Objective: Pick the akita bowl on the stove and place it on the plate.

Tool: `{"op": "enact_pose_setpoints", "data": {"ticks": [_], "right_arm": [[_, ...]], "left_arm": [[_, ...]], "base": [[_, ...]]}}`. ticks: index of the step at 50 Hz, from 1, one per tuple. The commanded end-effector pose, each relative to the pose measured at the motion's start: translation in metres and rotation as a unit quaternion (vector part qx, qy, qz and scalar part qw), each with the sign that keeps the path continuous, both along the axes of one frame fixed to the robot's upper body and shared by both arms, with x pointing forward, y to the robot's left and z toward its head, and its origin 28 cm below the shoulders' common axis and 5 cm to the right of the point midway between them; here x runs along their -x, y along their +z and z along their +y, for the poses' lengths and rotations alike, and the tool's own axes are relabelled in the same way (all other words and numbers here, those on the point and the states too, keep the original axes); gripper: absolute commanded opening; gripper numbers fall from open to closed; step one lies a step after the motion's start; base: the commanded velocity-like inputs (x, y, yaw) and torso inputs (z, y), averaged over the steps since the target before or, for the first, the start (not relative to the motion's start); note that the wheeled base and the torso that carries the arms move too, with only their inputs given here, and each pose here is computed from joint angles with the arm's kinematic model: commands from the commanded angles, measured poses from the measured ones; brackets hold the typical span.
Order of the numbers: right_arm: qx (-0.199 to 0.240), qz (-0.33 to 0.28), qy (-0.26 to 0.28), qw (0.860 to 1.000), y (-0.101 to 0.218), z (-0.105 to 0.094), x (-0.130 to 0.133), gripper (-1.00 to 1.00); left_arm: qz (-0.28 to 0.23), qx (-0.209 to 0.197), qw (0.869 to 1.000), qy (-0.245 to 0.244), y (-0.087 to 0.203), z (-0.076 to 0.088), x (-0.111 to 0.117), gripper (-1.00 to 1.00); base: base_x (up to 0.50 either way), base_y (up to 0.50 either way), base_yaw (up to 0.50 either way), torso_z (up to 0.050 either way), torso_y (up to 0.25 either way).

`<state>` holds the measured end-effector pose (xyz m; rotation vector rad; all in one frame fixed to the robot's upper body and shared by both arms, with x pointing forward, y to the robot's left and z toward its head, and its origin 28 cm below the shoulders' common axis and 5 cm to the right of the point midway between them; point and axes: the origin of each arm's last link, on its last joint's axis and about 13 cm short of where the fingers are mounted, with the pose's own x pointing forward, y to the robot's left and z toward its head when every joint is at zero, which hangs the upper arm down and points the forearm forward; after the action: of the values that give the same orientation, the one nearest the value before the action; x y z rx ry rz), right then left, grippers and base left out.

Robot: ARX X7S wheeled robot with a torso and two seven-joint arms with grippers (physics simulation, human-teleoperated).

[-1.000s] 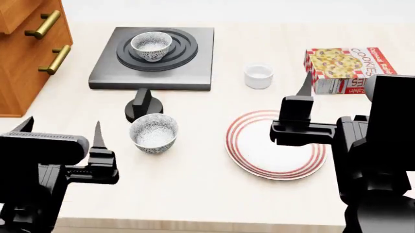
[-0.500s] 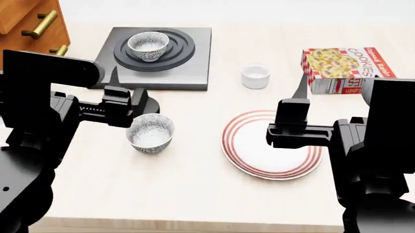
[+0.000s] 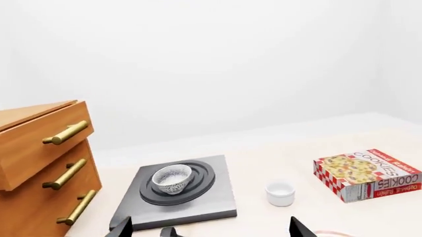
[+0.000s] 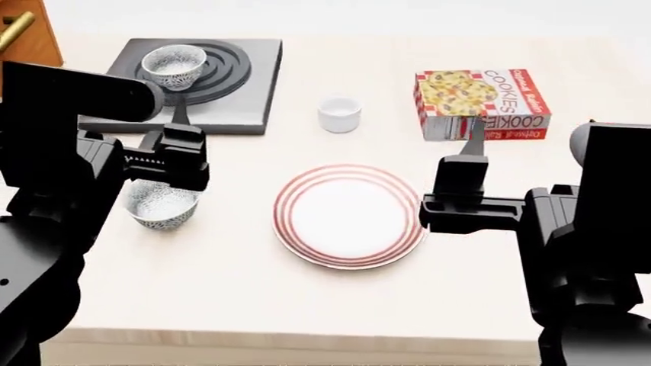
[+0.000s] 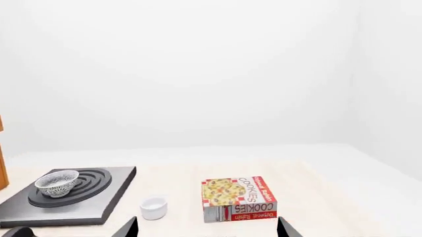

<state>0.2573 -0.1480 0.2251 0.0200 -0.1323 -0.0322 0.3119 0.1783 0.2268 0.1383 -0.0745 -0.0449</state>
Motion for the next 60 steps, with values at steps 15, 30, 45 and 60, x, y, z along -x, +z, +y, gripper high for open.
{"op": "enact_pose_setpoints", "data": {"ticks": [15, 30, 45, 60], "right_arm": [[-0.005, -0.002, -0.005, 1.000, 0.0004, -0.0006, 0.0001, 1.00], [-0.008, 0.000, 0.005, 1.000, 0.0006, -0.0003, 0.0004, 1.00], [-0.007, -0.005, 0.008, 1.000, 0.0014, 0.0002, 0.0015, 1.00], [-0.003, -0.005, 0.007, 1.000, 0.0009, 0.0000, 0.0011, 1.00]], "left_arm": [[0.002, -0.002, 1.000, -0.001, -0.0007, 0.0005, -0.0001, 1.00], [0.003, -0.002, 1.000, 0.000, -0.0009, 0.0009, 0.0003, 1.00], [0.002, -0.005, 1.000, 0.000, 0.0003, 0.0021, 0.0004, 1.00], [0.002, -0.005, 1.000, 0.001, -0.0008, 0.0025, -0.0002, 1.00]], "base": [[-0.06, -0.27, 0.00, 0.000, 0.000], [0.01, 0.00, 0.00, 0.000, 0.000], [0.15, 0.00, 0.00, 0.000, 0.000], [0.19, 0.00, 0.00, 0.000, 0.000]]}}
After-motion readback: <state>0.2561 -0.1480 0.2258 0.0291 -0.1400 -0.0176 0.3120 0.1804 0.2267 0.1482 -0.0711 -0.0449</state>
